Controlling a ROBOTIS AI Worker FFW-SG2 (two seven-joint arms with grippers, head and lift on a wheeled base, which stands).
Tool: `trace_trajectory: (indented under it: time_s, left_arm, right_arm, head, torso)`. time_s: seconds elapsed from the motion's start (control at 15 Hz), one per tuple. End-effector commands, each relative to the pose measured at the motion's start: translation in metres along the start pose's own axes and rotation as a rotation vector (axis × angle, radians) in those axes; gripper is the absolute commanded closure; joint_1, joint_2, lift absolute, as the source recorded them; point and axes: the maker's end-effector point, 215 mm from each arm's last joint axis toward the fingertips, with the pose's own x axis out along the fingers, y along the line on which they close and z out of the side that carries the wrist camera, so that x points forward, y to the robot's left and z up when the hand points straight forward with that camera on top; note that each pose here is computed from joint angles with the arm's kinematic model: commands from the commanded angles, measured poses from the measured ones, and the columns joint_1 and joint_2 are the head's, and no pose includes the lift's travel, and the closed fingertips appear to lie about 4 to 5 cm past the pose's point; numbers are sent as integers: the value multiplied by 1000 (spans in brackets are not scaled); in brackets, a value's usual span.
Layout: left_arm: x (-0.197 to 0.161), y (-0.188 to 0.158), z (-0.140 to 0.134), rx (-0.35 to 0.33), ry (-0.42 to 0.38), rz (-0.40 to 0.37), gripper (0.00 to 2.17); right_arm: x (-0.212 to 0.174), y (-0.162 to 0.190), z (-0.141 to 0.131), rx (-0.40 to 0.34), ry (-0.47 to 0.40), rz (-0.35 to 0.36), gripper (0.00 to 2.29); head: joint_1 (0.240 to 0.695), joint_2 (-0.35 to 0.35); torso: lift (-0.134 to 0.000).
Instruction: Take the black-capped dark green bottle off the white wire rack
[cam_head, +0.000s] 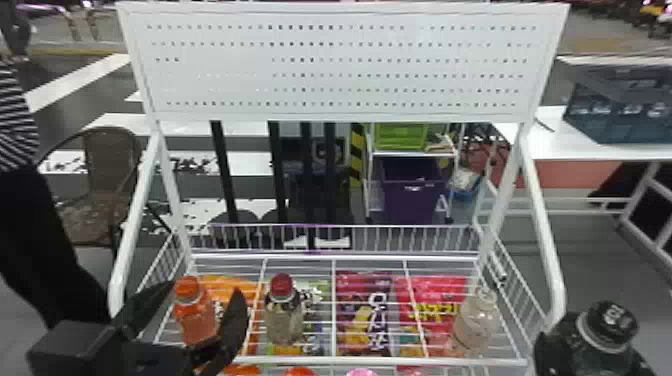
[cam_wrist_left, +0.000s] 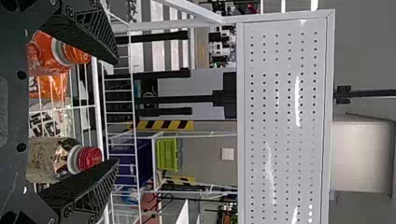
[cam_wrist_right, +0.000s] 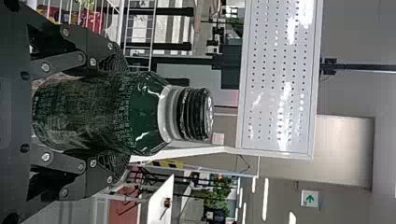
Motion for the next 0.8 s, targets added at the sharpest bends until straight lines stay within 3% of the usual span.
trace_trajectory:
  time_s: [0.0,0.73]
  left_arm:
    - [-1,-1,0,-1,1,0,144]
    - [1,2,-2,3,2,6,144]
  right_arm:
    - [-1,0,2,3,0,3,1403]
    - [6,3,-6,16,31,23,1403]
  head:
    - [499,0]
    - [499,0]
  torso:
    - [0]
    - [0]
